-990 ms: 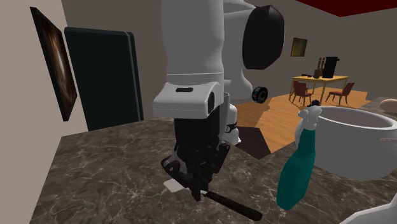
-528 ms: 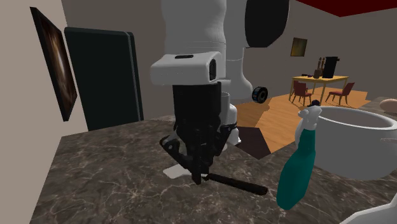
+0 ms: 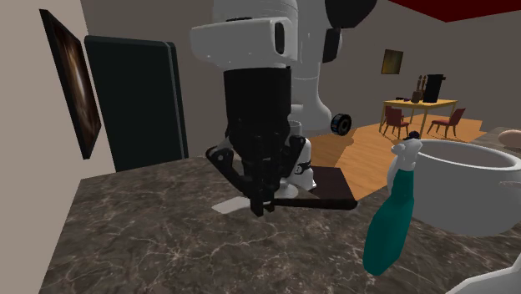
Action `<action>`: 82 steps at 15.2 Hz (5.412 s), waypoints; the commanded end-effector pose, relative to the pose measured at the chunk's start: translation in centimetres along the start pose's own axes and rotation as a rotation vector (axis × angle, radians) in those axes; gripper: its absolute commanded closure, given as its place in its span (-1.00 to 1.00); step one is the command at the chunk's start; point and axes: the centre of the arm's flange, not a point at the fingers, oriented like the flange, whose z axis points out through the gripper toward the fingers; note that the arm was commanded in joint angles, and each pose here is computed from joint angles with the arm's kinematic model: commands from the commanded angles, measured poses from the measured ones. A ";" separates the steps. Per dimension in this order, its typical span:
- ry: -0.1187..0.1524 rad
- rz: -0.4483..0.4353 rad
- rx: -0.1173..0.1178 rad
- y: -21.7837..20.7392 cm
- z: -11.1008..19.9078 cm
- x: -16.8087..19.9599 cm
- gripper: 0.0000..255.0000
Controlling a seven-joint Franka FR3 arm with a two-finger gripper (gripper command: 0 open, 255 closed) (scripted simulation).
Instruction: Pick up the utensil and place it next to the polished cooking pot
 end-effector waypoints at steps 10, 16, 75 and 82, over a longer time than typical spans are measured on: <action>0.000 0.000 0.000 0.0 -5.8 0.4 1.00; 0.000 0.000 0.000 -3.8 -7.1 1.5 1.00; 0.000 0.000 0.000 -79.3 -5.9 20.6 1.00; 0.000 0.000 0.000 -80.4 -2.7 20.7 1.00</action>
